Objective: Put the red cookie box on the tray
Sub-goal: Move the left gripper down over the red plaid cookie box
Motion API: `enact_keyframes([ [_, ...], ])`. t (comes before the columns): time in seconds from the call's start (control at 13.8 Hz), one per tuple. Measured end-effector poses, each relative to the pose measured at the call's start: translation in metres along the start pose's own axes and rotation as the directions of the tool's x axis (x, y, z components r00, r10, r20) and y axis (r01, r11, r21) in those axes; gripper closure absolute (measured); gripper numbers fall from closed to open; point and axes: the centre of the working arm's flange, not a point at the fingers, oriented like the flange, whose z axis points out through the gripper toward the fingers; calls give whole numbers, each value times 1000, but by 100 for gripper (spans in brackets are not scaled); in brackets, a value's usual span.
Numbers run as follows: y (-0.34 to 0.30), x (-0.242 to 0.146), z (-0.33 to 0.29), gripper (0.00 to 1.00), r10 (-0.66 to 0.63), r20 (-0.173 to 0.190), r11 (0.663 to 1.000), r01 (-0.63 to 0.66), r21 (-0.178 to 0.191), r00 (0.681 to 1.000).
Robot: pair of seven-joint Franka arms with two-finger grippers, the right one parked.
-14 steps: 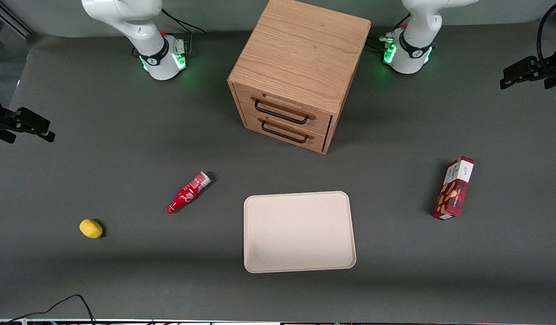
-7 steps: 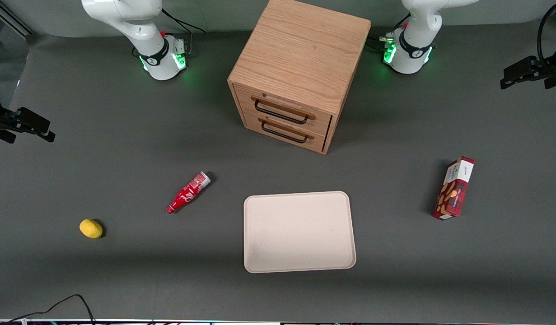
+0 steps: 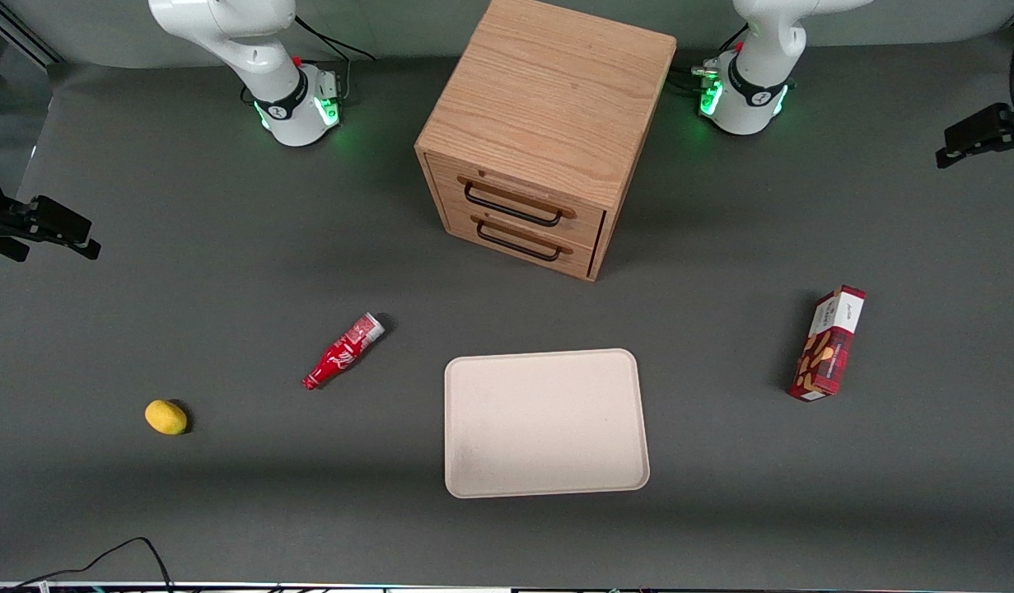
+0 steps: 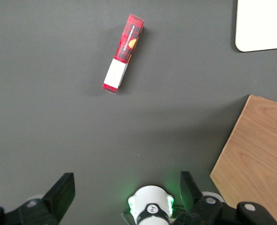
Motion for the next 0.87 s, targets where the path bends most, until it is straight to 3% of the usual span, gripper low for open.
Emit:
enact_keyframes([
  [0.14, -25, 28, 23, 0, 88, 8, 996, -88, -9, 996],
  [0.51, -51, 130, 161, 0, 289, 91, 957, -285, -53, 953],
  [0.72, -59, 163, 247, 0, 323, 65, 945, -318, -72, 944],
  [0.87, -61, 165, 295, 0, 328, 39, 943, -326, -64, 944],
])
